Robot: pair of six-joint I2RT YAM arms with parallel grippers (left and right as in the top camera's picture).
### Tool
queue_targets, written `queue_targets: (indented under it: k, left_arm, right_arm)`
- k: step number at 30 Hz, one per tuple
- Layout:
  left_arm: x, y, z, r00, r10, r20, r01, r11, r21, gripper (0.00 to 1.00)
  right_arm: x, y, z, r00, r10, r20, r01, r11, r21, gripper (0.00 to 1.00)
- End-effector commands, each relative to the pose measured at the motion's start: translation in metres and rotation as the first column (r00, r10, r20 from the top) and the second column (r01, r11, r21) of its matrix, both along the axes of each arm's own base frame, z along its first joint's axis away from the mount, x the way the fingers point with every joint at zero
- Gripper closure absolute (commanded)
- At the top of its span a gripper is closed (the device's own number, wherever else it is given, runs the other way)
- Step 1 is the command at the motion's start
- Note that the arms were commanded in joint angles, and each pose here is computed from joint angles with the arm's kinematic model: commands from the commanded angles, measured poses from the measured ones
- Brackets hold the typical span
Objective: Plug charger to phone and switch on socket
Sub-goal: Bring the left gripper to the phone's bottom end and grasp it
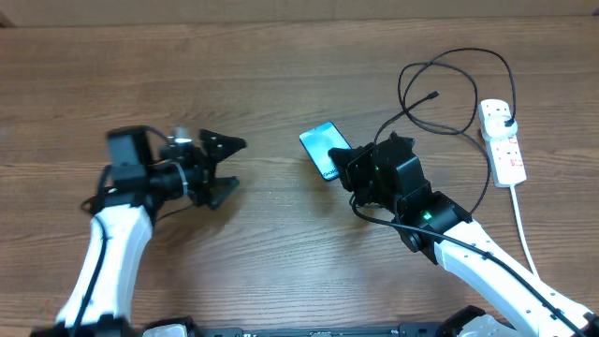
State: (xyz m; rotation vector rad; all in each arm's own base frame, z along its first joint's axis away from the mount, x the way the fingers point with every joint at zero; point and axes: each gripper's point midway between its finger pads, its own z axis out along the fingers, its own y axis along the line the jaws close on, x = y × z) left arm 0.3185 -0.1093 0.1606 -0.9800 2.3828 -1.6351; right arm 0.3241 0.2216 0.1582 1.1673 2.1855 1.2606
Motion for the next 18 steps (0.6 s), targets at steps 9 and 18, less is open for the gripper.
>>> queue_targets:
  k: [9,18]
  left_arm:
    - [-0.002,-0.055,0.011,0.982,-0.141,-0.127,0.111,0.969,-0.221,0.0]
    - [0.005,-0.052,0.003,0.977,-0.069,-0.202,0.027,0.979,-0.202,0.0]
  right_arm:
    - [-0.008,0.015,0.023,0.997,0.076,0.016,-0.078,0.993,0.086,0.96]
    - [-0.016,0.032,0.03,0.997,0.057,-0.057,-0.043,0.977,0.21,0.96]
